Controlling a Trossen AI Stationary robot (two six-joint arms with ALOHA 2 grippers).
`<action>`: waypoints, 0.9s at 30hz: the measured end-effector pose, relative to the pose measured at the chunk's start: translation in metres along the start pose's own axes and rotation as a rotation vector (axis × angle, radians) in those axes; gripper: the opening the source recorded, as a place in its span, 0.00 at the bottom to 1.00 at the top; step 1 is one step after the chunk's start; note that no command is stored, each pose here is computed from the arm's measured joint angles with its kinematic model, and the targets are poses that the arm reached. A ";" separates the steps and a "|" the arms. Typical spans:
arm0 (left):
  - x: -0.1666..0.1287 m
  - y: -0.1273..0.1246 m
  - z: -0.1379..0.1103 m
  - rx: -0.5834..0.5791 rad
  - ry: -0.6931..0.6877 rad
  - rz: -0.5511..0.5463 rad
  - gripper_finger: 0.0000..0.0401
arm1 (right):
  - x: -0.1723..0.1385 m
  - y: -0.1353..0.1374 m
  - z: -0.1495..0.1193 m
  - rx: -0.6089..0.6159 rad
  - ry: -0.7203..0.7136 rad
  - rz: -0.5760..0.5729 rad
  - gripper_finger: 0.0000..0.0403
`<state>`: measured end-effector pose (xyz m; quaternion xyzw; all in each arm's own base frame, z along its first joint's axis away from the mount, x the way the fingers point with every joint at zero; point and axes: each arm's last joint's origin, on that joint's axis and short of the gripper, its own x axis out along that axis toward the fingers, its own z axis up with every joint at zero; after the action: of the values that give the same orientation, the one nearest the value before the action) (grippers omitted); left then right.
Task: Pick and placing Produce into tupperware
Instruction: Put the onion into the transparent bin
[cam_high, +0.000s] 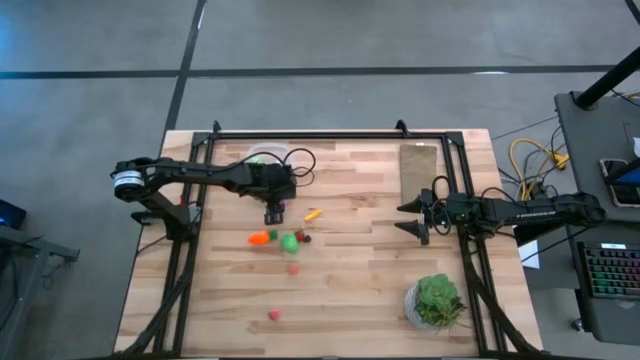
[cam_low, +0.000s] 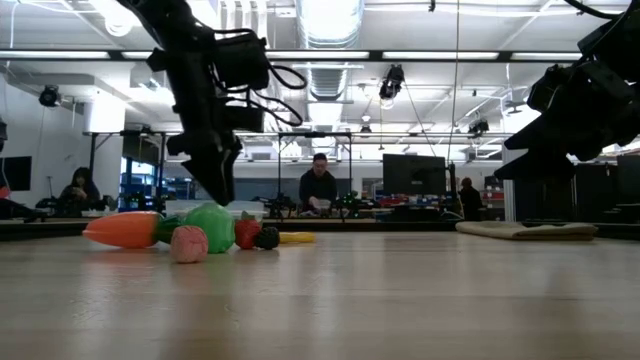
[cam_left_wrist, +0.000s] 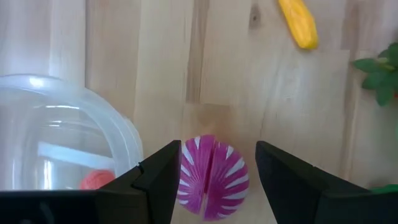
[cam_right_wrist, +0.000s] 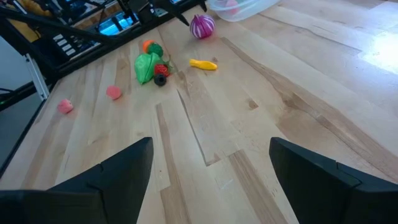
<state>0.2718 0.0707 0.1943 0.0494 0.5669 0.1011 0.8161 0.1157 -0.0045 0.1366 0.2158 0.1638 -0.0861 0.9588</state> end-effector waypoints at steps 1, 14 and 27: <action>0.000 -0.001 -0.001 0.004 0.002 0.001 0.48 | 0.000 0.000 0.000 0.000 0.000 0.000 0.78; 0.004 -0.006 -0.007 0.207 0.041 0.041 0.48 | 0.000 0.000 0.000 0.000 0.000 0.000 0.78; 0.013 -0.008 -0.020 0.208 0.082 0.043 0.48 | 0.000 0.000 0.000 0.000 0.000 0.000 0.78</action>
<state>0.2587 0.0646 0.1740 0.1420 0.6059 0.0610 0.7804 0.1157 -0.0045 0.1366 0.2158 0.1638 -0.0861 0.9588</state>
